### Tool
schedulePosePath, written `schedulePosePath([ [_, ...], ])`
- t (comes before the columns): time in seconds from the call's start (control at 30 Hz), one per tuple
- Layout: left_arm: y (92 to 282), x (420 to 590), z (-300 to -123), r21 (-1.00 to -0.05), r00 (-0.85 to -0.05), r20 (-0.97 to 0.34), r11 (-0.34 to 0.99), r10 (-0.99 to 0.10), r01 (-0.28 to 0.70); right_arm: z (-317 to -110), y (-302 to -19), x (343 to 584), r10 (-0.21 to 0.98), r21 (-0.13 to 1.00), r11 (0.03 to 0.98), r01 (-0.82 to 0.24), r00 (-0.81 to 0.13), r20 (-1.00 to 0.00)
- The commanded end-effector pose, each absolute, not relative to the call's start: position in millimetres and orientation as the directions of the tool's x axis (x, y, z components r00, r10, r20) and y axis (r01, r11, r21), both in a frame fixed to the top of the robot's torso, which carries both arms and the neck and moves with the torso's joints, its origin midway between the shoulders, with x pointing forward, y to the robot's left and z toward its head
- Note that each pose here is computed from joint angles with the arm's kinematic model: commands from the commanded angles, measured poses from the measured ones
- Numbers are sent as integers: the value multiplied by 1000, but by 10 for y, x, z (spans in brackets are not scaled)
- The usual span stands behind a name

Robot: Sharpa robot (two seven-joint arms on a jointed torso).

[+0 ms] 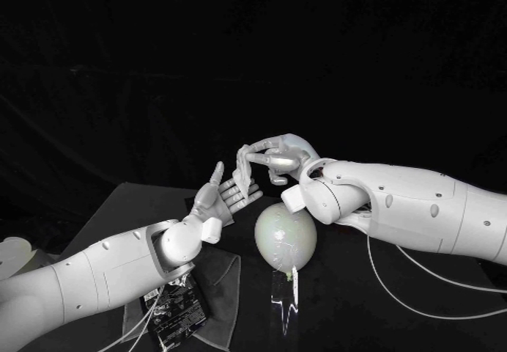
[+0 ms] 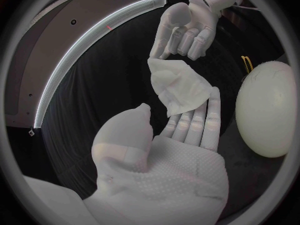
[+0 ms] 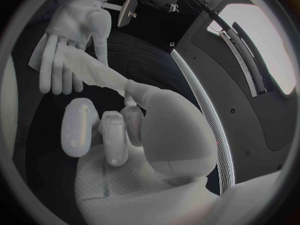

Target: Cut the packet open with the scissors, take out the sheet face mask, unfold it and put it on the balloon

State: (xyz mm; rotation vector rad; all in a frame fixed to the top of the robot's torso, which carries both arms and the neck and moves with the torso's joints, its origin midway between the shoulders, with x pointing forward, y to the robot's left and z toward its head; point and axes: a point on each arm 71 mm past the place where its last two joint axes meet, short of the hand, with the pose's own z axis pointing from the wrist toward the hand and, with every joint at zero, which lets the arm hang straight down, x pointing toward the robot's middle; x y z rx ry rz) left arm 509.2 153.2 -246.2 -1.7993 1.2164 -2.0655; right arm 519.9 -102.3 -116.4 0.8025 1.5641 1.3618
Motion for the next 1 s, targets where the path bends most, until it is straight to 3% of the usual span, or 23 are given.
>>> schedulePosePath([
  [0.03,1523,5089,-2417,-629,-292,777,-685,-558,-368,-1196,-1076,5204,893,979,191,-70,-402,-203],
  [0.47,1507,5090,-2389,-659,-314,752,-667,-579,-348,-1326,-1351,5204,907,976,217,-30,-363,-213],
  [1.0,1460,5090,-2412,-763,-343,646,-555,-682,-332,-1383,-1421,5102,906,977,213,-22,-370,-205],
])
